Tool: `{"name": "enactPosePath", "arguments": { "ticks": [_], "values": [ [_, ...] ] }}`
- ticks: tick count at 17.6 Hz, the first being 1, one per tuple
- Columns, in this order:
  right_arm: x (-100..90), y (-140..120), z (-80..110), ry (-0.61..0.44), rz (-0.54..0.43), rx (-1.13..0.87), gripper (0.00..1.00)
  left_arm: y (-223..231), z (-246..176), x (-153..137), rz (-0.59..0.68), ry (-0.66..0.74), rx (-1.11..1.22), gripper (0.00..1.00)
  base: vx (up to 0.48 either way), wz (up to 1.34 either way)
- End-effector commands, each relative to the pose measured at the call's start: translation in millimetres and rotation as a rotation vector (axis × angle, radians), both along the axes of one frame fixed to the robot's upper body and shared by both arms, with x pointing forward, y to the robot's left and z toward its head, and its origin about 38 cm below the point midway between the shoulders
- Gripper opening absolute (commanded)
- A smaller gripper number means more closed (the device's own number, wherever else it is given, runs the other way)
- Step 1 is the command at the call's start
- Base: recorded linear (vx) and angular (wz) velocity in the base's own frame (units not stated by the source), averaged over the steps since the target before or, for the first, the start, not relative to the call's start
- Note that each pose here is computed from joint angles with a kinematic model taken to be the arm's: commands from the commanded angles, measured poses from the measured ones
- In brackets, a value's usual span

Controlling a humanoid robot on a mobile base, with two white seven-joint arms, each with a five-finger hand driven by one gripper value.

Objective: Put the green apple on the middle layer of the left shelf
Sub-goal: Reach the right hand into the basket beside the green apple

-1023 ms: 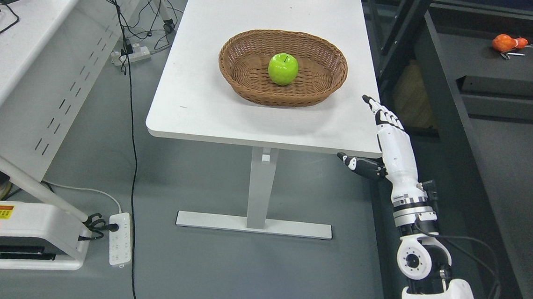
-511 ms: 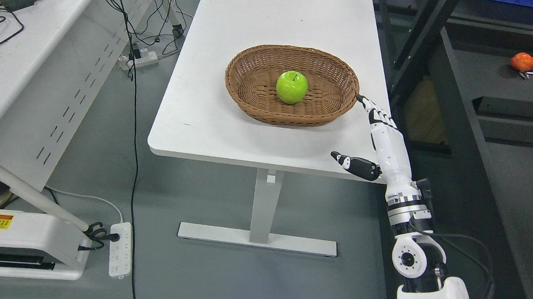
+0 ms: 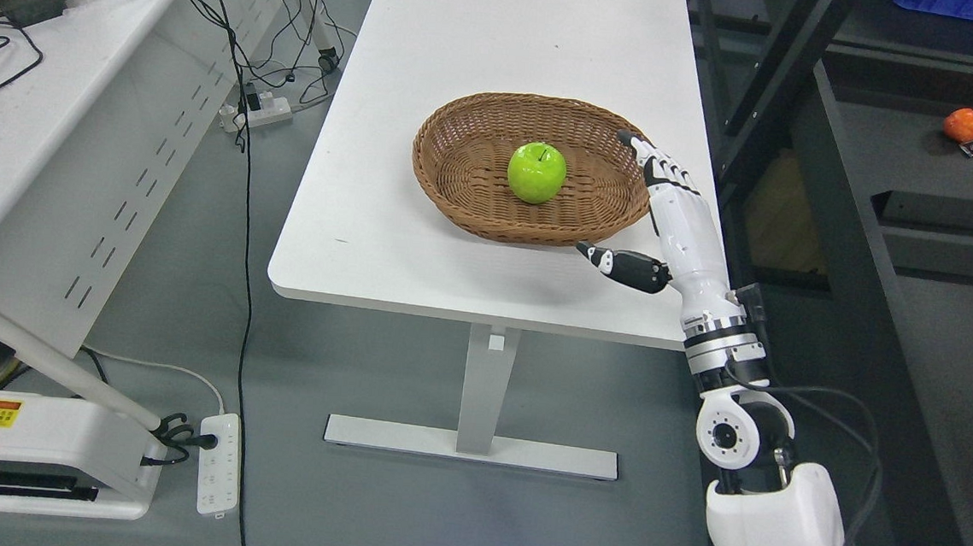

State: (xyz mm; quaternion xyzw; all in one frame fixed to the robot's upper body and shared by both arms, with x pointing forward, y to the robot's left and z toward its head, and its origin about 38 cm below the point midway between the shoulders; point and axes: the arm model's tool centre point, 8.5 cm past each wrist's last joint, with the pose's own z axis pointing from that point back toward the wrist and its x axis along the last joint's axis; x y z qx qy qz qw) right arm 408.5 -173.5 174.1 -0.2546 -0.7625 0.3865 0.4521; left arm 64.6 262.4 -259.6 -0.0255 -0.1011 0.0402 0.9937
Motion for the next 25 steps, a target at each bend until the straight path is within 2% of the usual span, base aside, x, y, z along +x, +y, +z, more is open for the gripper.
{"name": "enactPosePath", "arguments": {
  "ticks": [1,3,7,11,12,14,18,22,25],
  "values": [
    [22.9,18,-5.1,0.043,0.025,-0.014,1.0,11,1,0,0.002,-0.001,0.018,1.0,0.016,0.0],
    [36.7,17,-6.4,0.103,0.021,-0.047,1.0,11,1,0,0.002,-0.001,0.018,1.0,0.0,0.0],
    [54.6,19,-4.2,0.124,0.021,-0.073,1.0,11,1,0,-0.001,-0.001,0.018,1.0,0.0,0.0],
    [96.2,34,-6.3,0.2,0.009,-0.104,1.0,11,1,0,-0.001,-0.001,0.018,1.0,0.0,0.0],
    [106.3,34,-10.0,0.227,0.004,-0.163,1.0,11,1,0,0.002,-0.001,0.018,1.0,0.0,0.0],
    [114.5,41,-28.1,0.282,0.013,-0.254,1.0,11,1,0,0.002,0.0,0.018,1.0,0.0,0.0],
    [128.5,56,-49.5,0.359,0.031,-0.395,1.0,11,1,0,0.002,-0.001,0.018,1.0,0.009,0.0],
    [146.5,39,-64.9,0.454,-0.03,-0.473,1.0,11,1,0,-0.001,-0.001,0.018,1.0,0.013,0.0],
    [147.6,32,-72.5,0.485,-0.044,-0.481,1.0,11,1,0,-0.001,-0.001,0.018,1.0,0.016,0.0]
  ]
}}
